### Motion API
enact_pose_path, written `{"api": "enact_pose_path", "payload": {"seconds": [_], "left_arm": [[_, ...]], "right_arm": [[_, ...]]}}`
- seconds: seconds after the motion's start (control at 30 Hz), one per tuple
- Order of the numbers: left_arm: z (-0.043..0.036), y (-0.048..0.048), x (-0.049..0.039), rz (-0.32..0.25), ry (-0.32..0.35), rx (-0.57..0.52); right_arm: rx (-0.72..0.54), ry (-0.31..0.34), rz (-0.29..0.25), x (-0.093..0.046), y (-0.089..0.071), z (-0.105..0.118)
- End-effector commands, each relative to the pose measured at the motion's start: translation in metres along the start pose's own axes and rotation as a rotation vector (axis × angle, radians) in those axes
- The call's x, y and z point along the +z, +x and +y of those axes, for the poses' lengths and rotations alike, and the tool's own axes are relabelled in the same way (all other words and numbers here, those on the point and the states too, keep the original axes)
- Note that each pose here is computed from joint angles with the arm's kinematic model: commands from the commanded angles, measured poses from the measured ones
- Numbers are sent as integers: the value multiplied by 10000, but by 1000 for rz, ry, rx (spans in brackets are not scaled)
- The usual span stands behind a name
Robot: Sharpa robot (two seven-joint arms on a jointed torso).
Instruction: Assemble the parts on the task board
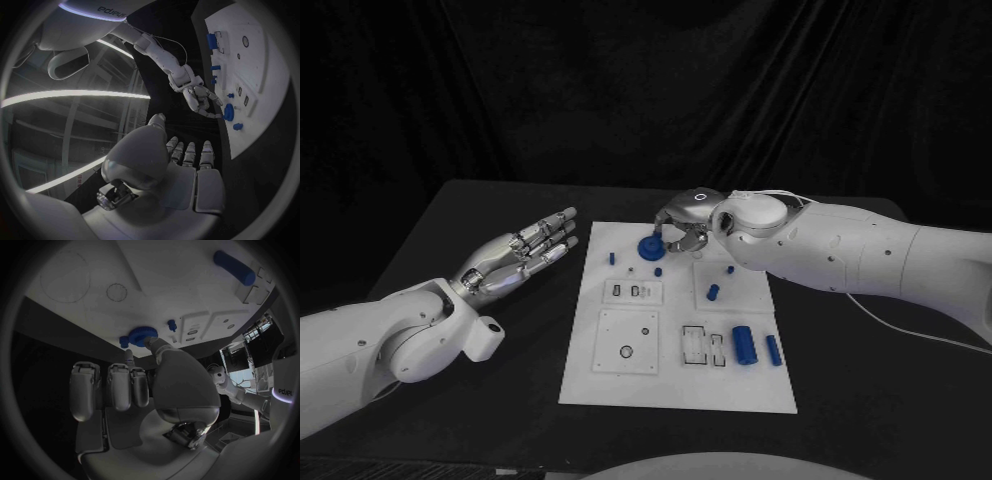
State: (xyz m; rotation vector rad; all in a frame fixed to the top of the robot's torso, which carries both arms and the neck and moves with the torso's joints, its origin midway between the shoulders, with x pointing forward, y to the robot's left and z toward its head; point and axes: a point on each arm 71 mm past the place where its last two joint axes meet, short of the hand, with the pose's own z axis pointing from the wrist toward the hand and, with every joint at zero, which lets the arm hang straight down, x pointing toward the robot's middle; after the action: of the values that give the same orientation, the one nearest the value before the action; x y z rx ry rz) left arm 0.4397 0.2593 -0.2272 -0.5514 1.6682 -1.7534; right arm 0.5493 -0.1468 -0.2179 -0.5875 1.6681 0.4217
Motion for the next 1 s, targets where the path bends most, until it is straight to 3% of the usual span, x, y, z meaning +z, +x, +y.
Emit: {"api": "enact_pose_path", "payload": {"seconds": [0.03, 0.23, 0.47, 0.73, 1.0], "left_arm": [[-18, 2, 1, 8, 12, -7], [-19, -8, -14, 4, 10, -6], [-17, -4, -9, 3, 8, -5], [-13, 14, 17, 11, 10, -9], [-9, 23, 30, 16, 11, -12]], "right_arm": [[-1, -4, -90, -62, -101, -44], [-11, 22, -157, -337, -366, -260], [-7, 103, -160, -779, -501, -592], [20, 172, -139, -1138, -355, -857], [34, 188, -127, -1312, -139, -975]]}}
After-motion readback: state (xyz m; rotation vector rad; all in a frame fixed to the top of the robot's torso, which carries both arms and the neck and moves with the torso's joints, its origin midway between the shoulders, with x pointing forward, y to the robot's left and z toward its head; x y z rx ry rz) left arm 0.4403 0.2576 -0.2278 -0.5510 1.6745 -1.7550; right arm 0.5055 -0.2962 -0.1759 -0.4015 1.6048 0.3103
